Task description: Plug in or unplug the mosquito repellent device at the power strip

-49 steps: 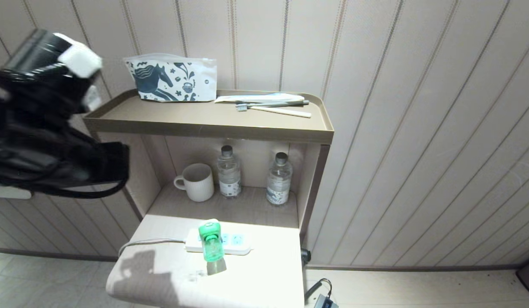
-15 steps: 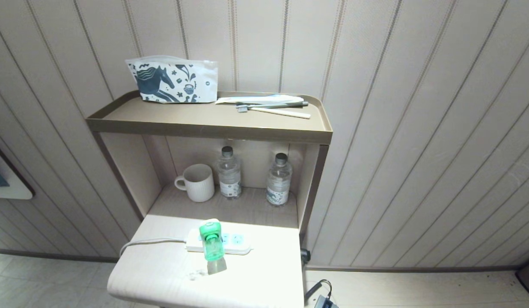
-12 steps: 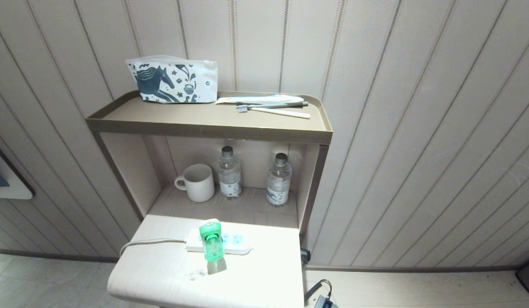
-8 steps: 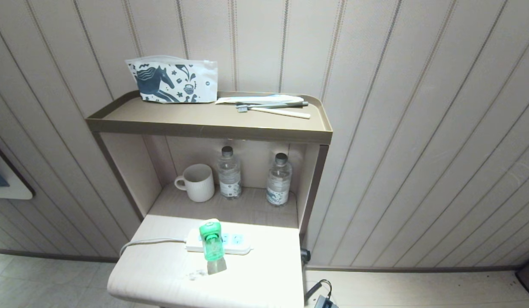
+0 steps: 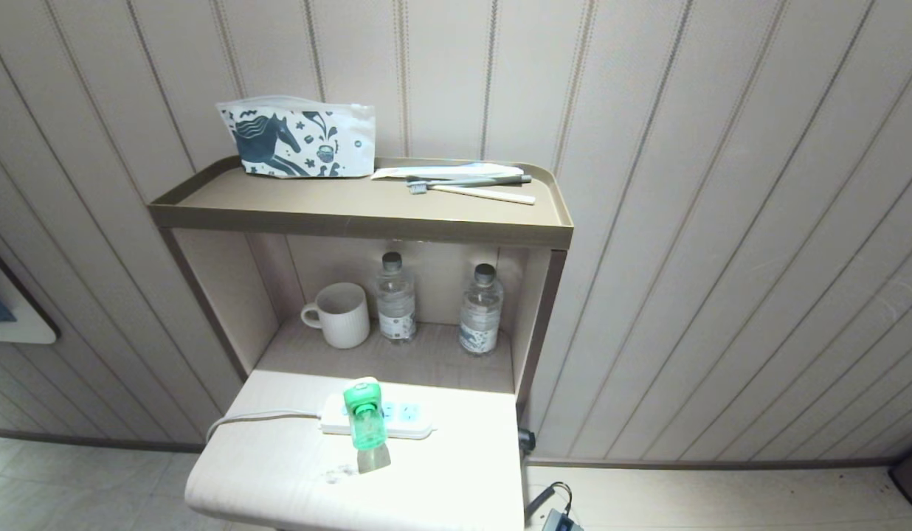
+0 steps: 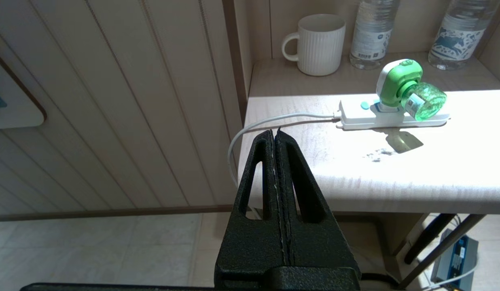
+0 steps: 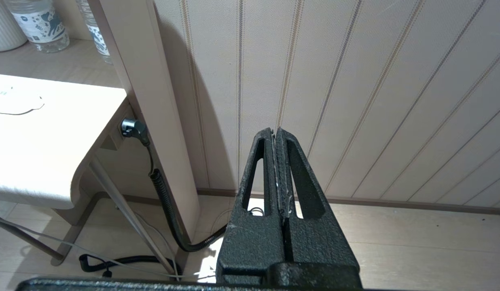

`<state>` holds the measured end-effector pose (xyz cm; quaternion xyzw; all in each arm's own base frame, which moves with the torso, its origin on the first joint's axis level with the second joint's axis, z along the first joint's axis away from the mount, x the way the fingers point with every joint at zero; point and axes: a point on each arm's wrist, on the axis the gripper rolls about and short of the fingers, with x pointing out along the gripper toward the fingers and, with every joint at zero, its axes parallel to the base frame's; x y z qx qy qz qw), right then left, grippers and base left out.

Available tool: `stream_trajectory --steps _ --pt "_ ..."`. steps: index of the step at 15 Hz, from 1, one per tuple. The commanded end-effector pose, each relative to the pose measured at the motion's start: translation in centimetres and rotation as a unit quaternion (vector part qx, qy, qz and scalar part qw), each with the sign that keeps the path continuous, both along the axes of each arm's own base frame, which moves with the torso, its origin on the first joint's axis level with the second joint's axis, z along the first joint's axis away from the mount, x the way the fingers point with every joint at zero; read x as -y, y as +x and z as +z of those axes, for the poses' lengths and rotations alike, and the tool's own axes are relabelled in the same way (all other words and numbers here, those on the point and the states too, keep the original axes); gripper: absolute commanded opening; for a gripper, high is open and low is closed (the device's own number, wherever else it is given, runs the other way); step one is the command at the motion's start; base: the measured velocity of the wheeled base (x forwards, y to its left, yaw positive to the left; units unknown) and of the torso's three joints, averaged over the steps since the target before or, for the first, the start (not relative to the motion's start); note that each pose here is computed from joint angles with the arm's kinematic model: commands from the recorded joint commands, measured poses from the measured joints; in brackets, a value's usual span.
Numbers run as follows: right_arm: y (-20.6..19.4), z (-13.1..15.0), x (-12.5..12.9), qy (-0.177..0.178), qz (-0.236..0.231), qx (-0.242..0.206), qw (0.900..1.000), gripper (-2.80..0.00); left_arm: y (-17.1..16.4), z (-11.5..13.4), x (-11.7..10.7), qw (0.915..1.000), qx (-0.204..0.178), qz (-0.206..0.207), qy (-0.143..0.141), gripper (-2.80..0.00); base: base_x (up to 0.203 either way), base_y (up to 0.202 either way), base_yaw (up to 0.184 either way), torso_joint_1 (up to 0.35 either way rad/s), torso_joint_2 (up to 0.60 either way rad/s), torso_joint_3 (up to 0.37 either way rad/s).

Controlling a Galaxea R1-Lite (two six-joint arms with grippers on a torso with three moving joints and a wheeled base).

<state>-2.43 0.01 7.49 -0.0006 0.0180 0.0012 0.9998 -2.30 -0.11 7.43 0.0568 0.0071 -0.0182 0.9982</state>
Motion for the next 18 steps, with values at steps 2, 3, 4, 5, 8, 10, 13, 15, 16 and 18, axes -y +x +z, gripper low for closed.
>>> stream_trajectory --steps 2,3,4,5,8,10,13,15,16,18 --pt "0.01 0.00 0.00 0.000 0.000 0.000 1.000 -2.80 -0.01 0.02 0.00 1.0000 0.000 0.000 0.001 -2.80 0.000 0.000 0.000 0.000 0.00 0.000" --pt "0.01 0.00 0.00 0.000 0.000 0.000 1.000 -2.80 -0.01 0.02 0.00 1.0000 0.000 0.000 0.001 -2.80 0.000 0.000 0.000 0.000 0.00 0.000" --pt "0.01 0.00 0.00 0.000 0.000 0.000 1.000 -2.80 -0.01 0.02 0.00 1.0000 0.000 0.000 0.001 -2.80 0.000 0.000 0.000 0.000 0.00 0.000" --pt "0.01 0.00 0.00 0.000 0.000 0.000 1.000 -2.80 0.00 -0.03 0.00 1.0000 0.000 0.000 0.001 -2.80 0.000 0.000 0.000 0.000 0.00 0.000" --pt "0.01 0.00 0.00 0.000 0.000 0.000 1.000 -2.80 -0.01 0.02 0.00 1.0000 0.000 0.000 0.001 -2.80 0.000 0.000 0.000 0.000 0.00 0.000" --pt "0.01 0.00 0.00 0.000 0.000 0.000 1.000 -2.80 -0.01 0.02 0.00 1.0000 0.000 0.000 0.001 -2.80 0.000 0.000 0.000 0.000 0.00 0.000" --pt "0.01 0.00 0.00 -0.001 0.000 0.000 1.000 -2.80 -0.01 0.01 0.00 1.0000 0.000 0.000 0.001 -2.80 0.000 0.000 0.000 0.000 0.00 0.000" --pt "0.01 0.00 0.00 -0.001 0.000 0.000 1.000 -2.80 -0.01 0.02 0.00 1.0000 0.000 0.000 0.001 -2.80 0.000 0.000 0.000 0.000 0.00 0.000" --pt "0.01 0.00 0.00 -0.001 0.000 0.000 1.000 -2.80 0.00 -0.03 0.00 1.0000 0.000 0.000 0.001 -2.80 0.000 0.000 0.000 0.000 0.00 0.000" --pt "0.01 0.00 0.00 0.000 0.000 0.000 1.000 -2.80 -0.01 0.02 0.00 1.0000 0.000 0.000 0.001 -2.80 0.000 0.000 0.000 0.000 0.00 0.000"
